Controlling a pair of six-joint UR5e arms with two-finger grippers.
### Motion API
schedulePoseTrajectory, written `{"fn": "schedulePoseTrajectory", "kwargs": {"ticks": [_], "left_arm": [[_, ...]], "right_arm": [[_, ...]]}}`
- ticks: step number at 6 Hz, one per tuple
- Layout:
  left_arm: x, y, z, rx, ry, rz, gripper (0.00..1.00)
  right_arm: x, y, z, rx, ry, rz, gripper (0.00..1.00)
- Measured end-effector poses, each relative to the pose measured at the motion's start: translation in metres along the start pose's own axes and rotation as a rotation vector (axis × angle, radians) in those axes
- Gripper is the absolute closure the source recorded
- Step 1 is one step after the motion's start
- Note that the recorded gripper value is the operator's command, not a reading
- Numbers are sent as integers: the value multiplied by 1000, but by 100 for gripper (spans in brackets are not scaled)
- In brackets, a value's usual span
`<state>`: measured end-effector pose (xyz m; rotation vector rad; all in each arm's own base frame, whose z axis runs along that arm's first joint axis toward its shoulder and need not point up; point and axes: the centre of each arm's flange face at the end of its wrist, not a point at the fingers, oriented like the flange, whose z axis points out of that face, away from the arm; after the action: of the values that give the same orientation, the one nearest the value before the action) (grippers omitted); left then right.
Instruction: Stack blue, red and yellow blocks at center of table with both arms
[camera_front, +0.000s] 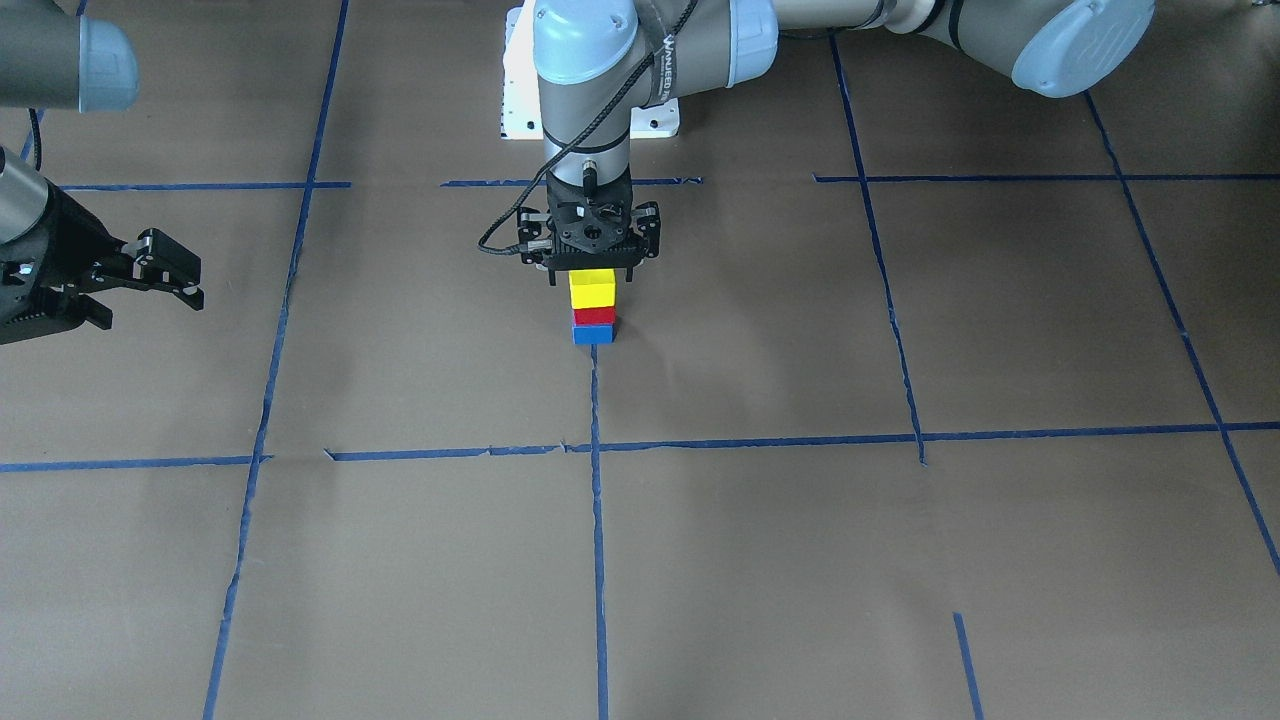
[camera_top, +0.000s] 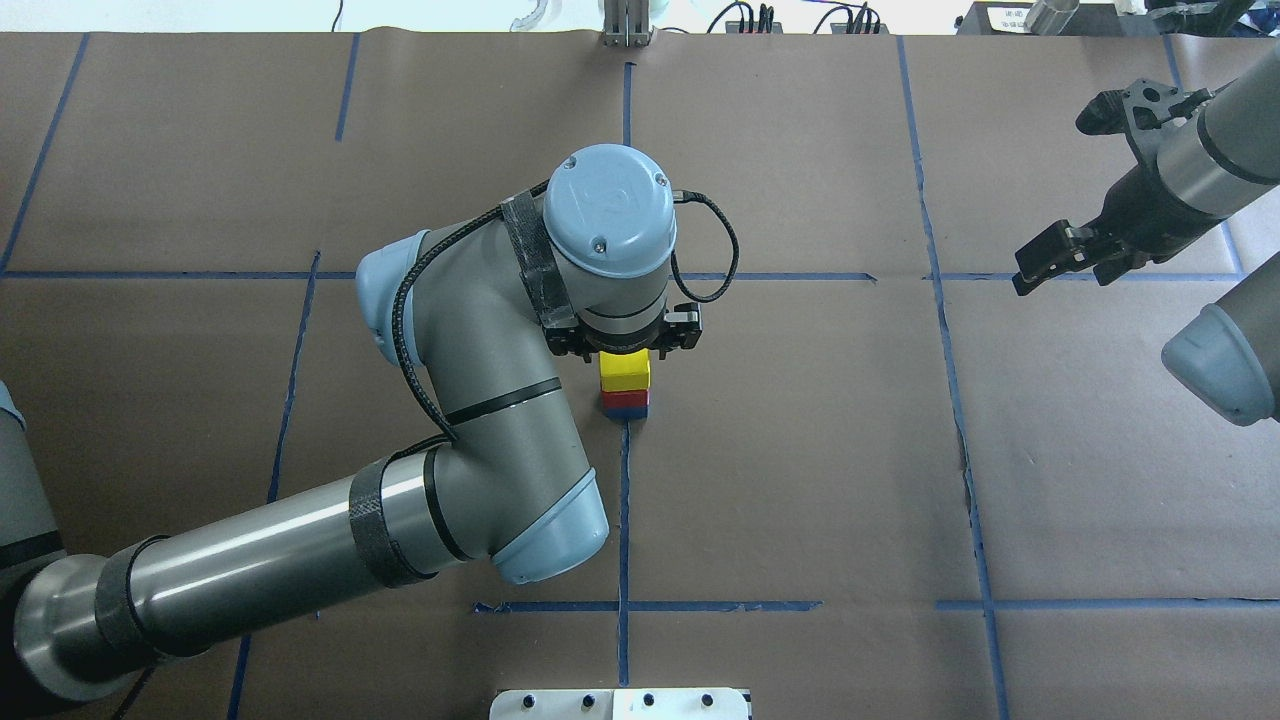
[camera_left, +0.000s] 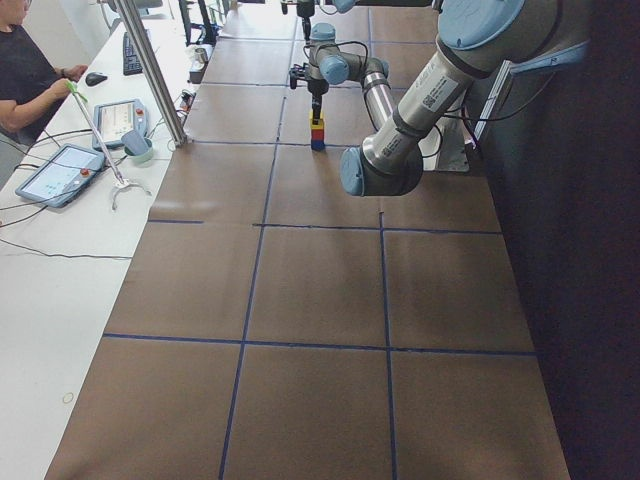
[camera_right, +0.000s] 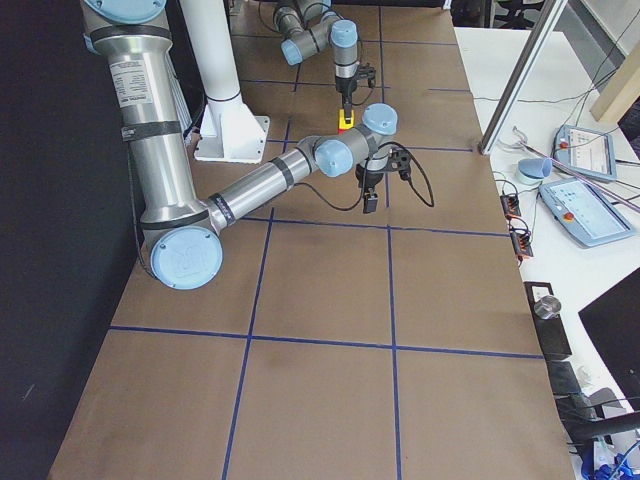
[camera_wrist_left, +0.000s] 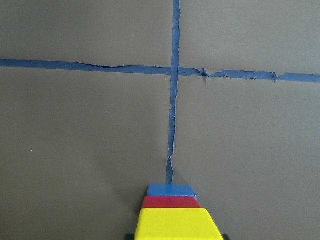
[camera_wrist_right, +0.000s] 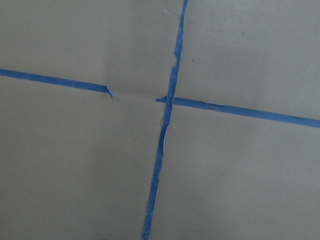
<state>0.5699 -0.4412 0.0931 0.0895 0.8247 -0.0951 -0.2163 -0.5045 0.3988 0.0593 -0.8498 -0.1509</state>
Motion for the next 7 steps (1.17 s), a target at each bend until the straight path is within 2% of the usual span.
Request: {"fn": "schedulePoseTrajectory", "kwargs": {"ticks": [2,3,5,7], "left_arm": [[-11,-5,-33,25,46,1,0],[-47,-9,-56,32,79,10,0],[-167,-22,-90,34,99,154,0],[-307,-55,-106,18,47,321,0]], "right_arm": [[0,0,-2,2,-1,1,0],[5,-3,-8,12,-3,4,0],[38,-8,-34,39,-11,-8,0],[106,2,-57,56,-2,-47,1]]}}
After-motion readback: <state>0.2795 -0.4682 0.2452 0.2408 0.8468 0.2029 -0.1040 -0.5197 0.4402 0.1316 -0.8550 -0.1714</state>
